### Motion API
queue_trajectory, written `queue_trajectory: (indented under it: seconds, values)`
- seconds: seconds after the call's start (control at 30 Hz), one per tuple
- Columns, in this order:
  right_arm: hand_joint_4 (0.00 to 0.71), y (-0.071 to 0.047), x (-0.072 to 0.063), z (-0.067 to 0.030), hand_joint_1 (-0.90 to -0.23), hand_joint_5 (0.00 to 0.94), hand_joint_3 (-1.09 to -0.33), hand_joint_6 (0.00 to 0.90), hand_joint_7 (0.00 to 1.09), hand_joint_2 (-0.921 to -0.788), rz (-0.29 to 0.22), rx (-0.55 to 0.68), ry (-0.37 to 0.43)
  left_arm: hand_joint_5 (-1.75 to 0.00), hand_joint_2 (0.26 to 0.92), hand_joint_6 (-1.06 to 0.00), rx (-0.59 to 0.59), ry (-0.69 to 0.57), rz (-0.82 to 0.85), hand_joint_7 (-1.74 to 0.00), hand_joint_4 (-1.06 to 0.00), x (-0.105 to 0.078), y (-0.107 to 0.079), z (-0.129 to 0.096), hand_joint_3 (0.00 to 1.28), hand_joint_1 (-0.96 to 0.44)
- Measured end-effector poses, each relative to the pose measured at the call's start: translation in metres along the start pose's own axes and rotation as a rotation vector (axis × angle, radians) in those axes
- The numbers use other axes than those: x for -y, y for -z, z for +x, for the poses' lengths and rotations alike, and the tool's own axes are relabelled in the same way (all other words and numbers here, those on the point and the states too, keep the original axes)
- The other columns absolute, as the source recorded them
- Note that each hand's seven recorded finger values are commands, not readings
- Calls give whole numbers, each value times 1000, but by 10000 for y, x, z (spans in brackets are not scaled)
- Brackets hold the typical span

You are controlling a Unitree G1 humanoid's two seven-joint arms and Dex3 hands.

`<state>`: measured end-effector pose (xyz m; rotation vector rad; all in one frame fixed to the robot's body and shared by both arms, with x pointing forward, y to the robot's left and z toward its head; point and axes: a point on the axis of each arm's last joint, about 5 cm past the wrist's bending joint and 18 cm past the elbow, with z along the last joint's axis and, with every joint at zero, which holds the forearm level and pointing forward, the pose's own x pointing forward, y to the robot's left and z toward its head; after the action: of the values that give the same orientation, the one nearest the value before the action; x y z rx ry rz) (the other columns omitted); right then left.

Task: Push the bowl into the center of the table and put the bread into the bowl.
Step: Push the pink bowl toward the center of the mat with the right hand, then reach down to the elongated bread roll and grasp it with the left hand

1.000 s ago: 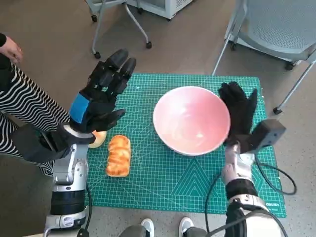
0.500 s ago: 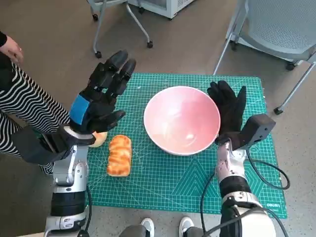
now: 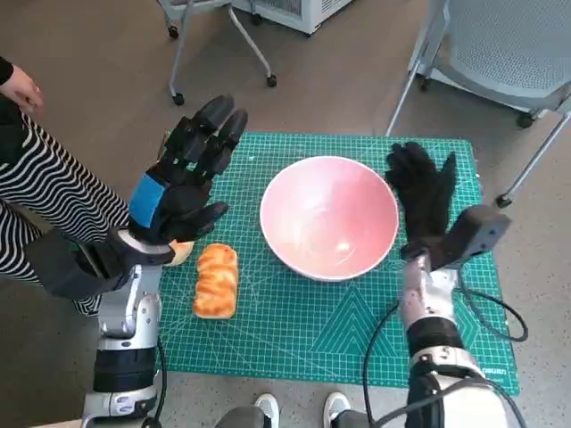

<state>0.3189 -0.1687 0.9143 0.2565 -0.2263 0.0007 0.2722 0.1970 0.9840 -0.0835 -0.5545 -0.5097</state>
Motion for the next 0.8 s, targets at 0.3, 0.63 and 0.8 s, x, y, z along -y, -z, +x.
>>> queue_trajectory:
  seconds: [0.3,0.63,0.8]
  values:
    - [152,-233,52,8,-584,7,-877,90,444,-921,-116,219,-44,-17,921,1,2,-6,1,-390,-38,6,-12,7,227,-653]
    - [175,-493,17,-56,-712,13,-718,126,494,-921,-137,385,-161,-23,921,1,-6,21,32,-438,-62,-9,-52,22,198,-669]
    - [184,-717,-49,-116,-725,15,-702,127,503,-921,-127,490,-253,-26,920,1,-11,75,111,-451,-71,-78,-129,32,174,-643]
